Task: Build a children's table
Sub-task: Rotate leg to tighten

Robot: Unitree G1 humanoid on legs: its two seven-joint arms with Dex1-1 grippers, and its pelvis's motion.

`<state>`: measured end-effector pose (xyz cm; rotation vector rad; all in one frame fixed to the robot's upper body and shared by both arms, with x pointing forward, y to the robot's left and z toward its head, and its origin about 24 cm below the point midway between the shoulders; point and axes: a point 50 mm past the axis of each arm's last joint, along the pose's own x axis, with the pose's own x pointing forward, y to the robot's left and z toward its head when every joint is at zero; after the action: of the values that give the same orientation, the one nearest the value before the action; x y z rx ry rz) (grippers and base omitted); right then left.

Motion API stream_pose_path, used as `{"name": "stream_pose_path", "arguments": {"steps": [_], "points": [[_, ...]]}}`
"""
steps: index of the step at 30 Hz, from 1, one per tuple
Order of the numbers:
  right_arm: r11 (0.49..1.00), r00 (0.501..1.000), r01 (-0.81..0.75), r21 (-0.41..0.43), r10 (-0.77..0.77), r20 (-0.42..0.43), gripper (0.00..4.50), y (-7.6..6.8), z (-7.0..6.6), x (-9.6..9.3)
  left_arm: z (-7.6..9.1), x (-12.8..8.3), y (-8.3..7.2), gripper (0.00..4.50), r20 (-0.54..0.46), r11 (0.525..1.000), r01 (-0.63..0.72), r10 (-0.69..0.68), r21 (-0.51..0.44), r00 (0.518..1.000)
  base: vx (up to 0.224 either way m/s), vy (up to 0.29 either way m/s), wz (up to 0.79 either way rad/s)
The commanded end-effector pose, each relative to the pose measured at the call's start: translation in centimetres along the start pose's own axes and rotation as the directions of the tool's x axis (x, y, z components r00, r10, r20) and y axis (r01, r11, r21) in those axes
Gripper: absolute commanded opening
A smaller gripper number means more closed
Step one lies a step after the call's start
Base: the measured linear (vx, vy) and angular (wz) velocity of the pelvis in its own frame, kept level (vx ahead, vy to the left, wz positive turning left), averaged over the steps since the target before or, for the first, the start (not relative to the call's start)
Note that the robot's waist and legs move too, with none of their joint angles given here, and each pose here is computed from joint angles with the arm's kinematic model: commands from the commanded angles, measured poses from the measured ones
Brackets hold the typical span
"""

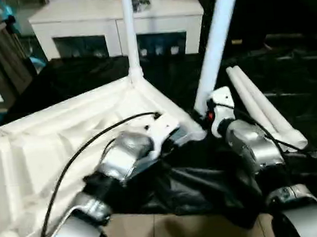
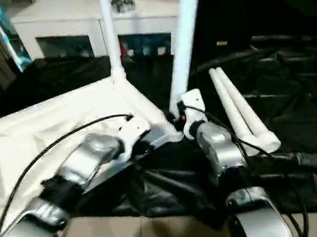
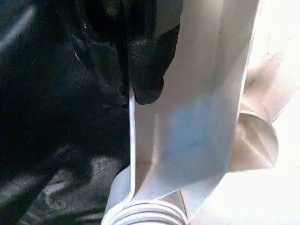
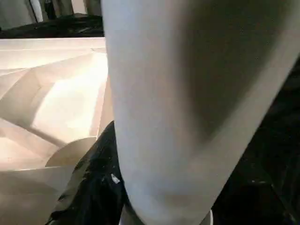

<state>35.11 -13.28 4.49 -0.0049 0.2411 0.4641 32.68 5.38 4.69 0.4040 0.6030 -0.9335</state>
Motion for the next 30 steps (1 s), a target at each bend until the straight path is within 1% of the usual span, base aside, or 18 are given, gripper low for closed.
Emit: {"name": "stream_pose_path", "arguments": {"steps": [1,4,7,10,13,17,20,21,22,23,24,25,30], "points": [[0.996,0.977,-0.038,0.083,0.054,-0.208,1.90,2.0,-4.9,-0.2,2.3,-0.4,0.4,0.00,0.068,0.998,-0.052,0.049,0.046,0.997,0.045,-0.137,0.10],[0.995,0.969,-0.028,0.092,0.049,-0.243,1.90,2.3,-5.4,-0.1,2.4,-0.1,0.0,0.00,0.058,0.998,-0.041,0.038,0.051,0.998,0.079,-0.041,-0.16],[0.996,0.967,-0.014,0.091,0.037,-0.252,1.90,2.3,-5.5,0.1,2.4,0.0,0.1,0.00,0.057,0.998,-0.038,0.035,0.051,0.998,0.027,0.015,-0.07],[0.996,0.968,-0.009,0.093,0.032,-0.249,1.90,2.4,-5.3,0.3,2.6,0.1,0.0,0.00,0.079,0.998,-0.015,0.010,0.058,0.997,0.000,0.000,0.00],[0.996,0.969,-0.010,0.089,0.031,-0.246,1.90,2.3,-5.1,0.4,2.7,0.0,-0.1,0.00,0.078,0.998,-0.004,-0.001,0.065,0.997,0.000,0.000,0.00],[0.998,0.967,-0.008,0.059,0.023,-0.253,1.90,2.2,-4.9,0.4,2.7,-0.1,-0.1,0.00,0.083,0.997,0.008,-0.014,0.078,0.996,0.000,0.000,0.00],[0.997,0.972,-0.014,0.070,0.030,-0.234,1.90,2.0,-4.5,0.5,2.8,-0.2,-0.2,0.00,0.100,0.993,0.033,-0.045,0.116,0.994,0.000,0.000,0.00],[0.997,0.972,-0.013,0.071,0.029,-0.232,2.25,2.0,-4.4,0.5,2.8,-0.2,-0.3,0.00,0.104,0.992,0.039,-0.052,0.124,0.993,0.000,0.000,0.00],[0.997,0.974,-0.014,0.070,0.030,-0.225,2.25,1.9,-4.3,0.5,2.7,-0.3,-0.3,0.00,0.104,0.991,0.045,-0.058,0.124,0.993,0.000,0.000,0.00],[0.997,0.977,-0.020,0.074,0.035,-0.211,2.46,1.9,-4.0,0.6,2.7,-0.5,-0.3,0.00,0.108,0.989,0.054,-0.069,0.137,0.992,0.000,0.000,0.00],[0.997,0.979,-0.024,0.077,0.039,-0.202,2.46,1.8,-3.8,0.6,2.7,-0.6,-0.4,0.00,0.110,0.987,0.060,-0.076,0.147,0.991,0.000,0.000,0.00],[0.997,0.980,-0.027,0.077,0.042,-0.196,2.68,1.8,-3.7,0.6,2.7,-0.6,-0.4,0.00,0.110,0.987,0.062,-0.079,0.147,0.991,0.000,0.000,0.00],[0.997,0.989,-0.039,0.068,0.049,-0.141,3.15,1.5,-2.4,0.7,2.4,-1.2,-0.7,0.00,0.116,0.978,0.103,-0.125,0.182,0.985,0.000,0.000,0.00]]}}
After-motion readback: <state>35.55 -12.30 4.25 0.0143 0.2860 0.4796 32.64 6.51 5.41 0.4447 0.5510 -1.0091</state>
